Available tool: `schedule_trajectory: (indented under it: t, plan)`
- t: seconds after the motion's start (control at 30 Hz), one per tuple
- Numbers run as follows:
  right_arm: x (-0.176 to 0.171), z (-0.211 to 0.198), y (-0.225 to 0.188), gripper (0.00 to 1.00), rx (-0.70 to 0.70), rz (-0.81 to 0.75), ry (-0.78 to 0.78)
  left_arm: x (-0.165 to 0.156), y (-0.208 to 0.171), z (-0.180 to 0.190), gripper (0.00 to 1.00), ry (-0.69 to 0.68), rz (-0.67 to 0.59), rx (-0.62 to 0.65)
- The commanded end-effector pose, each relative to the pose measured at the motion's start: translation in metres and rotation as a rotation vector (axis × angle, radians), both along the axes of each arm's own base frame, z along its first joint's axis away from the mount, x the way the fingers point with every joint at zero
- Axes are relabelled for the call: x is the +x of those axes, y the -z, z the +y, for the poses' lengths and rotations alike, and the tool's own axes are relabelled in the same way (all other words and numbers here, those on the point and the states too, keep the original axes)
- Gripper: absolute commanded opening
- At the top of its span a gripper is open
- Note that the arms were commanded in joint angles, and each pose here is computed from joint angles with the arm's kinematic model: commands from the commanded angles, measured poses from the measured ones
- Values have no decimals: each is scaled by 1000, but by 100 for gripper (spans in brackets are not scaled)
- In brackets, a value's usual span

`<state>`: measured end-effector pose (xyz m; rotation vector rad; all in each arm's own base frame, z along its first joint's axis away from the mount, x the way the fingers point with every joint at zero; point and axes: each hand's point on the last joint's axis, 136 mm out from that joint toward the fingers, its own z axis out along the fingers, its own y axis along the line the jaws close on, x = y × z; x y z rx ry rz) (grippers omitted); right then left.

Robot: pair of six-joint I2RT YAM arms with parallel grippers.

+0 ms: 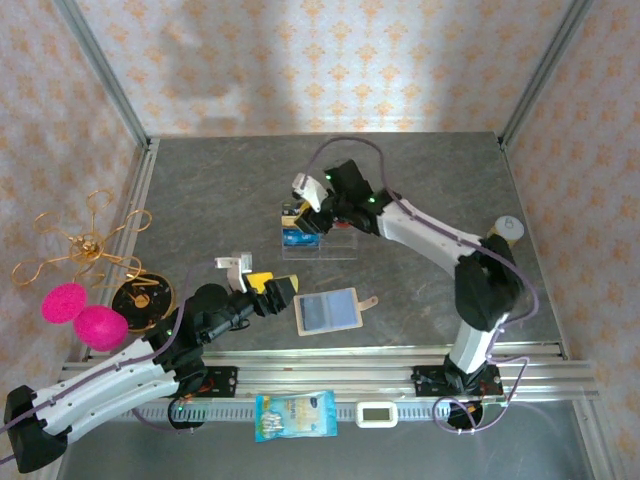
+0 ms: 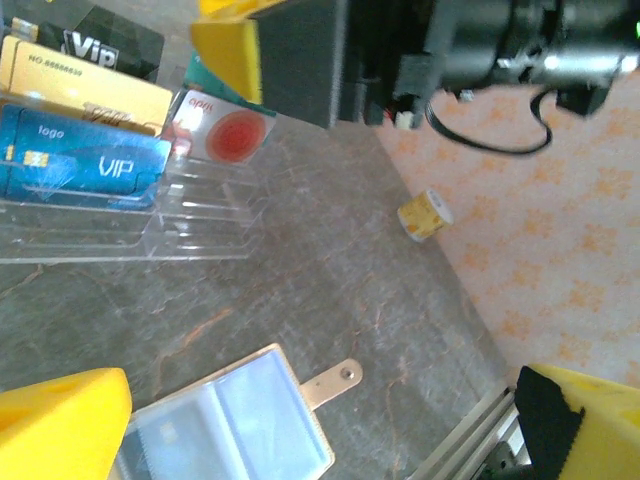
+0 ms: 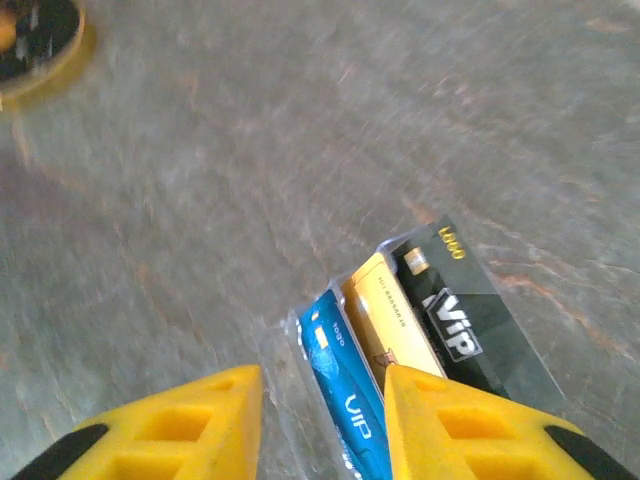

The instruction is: Take the credit cards out of the card holder

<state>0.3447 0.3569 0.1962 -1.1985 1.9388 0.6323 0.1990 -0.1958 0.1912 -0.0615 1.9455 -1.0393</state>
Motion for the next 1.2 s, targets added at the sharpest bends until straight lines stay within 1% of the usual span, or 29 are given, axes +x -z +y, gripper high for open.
schedule_trajectory:
  t: [0.0, 0.03, 0.1, 0.17, 0.23, 0.33, 0.4, 0.5, 0.63, 0.73, 0.9, 1.07, 1.17]
  plan:
    - [11, -3, -33, 35, 296, 76, 262, 4, -4, 1, 99, -28, -9, -74]
    - [7, -12, -30, 35, 337, 111, 335, 4, -1, 1, 99, -34, -4, -83]
    - [-11, -22, -12, 35, 358, 184, 396, 5, 5, 2, 99, -45, 9, -100]
    - [-31, -34, 13, 35, 313, 219, 473, 4, 11, 1, 99, -42, 14, -125]
    - [-50, -46, 38, 36, 230, 237, 534, 4, 16, 0, 99, -36, 17, -143]
    - [-85, -56, 74, 36, 131, 269, 547, 3, 20, -1, 99, -29, 11, -158]
    - [-109, -52, 91, 36, 86, 283, 523, 4, 21, -2, 99, -26, 6, -158]
    - [-134, -44, 114, 37, 13, 284, 499, 8, 26, 2, 99, -60, 27, -121]
    - [-148, -35, 134, 37, -71, 266, 498, 10, 34, 4, 99, -82, 54, -83]
    - [-152, -31, 141, 37, -119, 233, 491, 10, 39, 5, 98, -88, 71, -70]
    - [-160, -26, 150, 37, -170, 216, 469, 11, 44, 7, 92, -98, 84, -61]
    - [-170, -22, 161, 37, -211, 215, 437, 13, 50, 9, 89, -112, 102, -25]
    - [-173, -22, 170, 37, -238, 222, 429, 14, 55, 9, 83, -118, 121, 1]
